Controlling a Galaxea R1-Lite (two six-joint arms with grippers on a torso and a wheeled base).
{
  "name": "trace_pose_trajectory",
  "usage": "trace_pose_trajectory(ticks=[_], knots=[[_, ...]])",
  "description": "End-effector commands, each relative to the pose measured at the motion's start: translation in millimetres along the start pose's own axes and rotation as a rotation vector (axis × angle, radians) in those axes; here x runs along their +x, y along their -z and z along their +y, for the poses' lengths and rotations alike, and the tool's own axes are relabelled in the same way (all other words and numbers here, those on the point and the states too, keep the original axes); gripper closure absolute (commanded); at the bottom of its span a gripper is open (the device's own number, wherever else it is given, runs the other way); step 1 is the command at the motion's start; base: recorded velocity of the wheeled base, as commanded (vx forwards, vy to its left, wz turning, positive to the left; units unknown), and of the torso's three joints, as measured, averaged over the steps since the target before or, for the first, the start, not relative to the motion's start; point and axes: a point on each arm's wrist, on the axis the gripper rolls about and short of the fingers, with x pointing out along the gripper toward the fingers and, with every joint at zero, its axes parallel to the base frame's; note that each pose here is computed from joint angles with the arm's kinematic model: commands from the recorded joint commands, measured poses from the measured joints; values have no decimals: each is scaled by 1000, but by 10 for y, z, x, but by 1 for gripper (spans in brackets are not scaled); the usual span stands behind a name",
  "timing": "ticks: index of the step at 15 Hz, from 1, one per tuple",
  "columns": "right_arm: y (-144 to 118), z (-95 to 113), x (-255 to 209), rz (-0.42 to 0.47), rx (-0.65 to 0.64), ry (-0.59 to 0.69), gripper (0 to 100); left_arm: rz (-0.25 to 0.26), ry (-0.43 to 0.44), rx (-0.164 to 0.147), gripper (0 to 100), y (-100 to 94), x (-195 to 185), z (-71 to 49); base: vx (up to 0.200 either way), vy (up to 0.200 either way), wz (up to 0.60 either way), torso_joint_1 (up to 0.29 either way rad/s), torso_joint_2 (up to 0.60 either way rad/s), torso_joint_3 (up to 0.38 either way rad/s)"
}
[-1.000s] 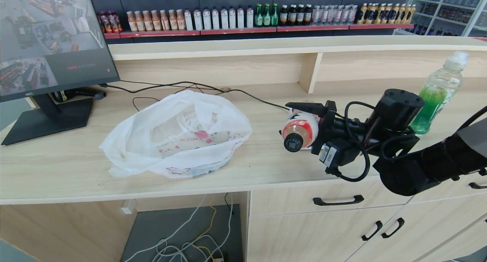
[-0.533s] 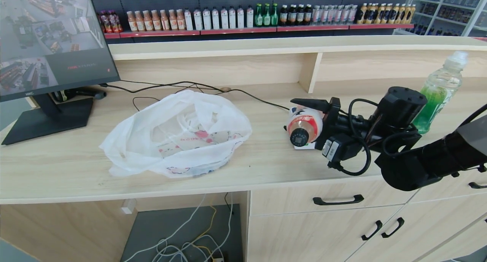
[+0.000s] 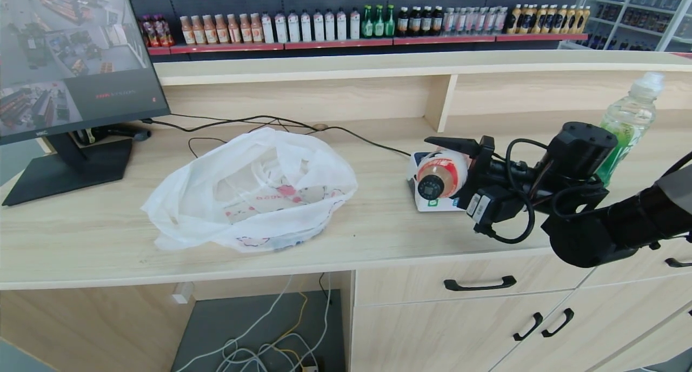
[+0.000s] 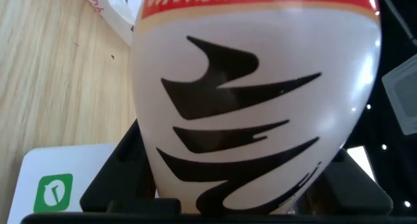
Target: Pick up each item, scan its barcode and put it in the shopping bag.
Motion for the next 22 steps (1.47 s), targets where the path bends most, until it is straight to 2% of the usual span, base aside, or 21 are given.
trace_pose_trajectory(ticks=[1,6,22], knots=[[-22,-2,14,-7,1,0,100,0,0,0,0,0,0,0,0,0,0,0,0,0],[42,148,57,-8,21,-16,100,0,0,0,0,0,0,0,0,0,0,0,0,0],[26,86,36,-9,11,10,100,0,0,0,0,0,0,0,0,0,0,0,0,0]])
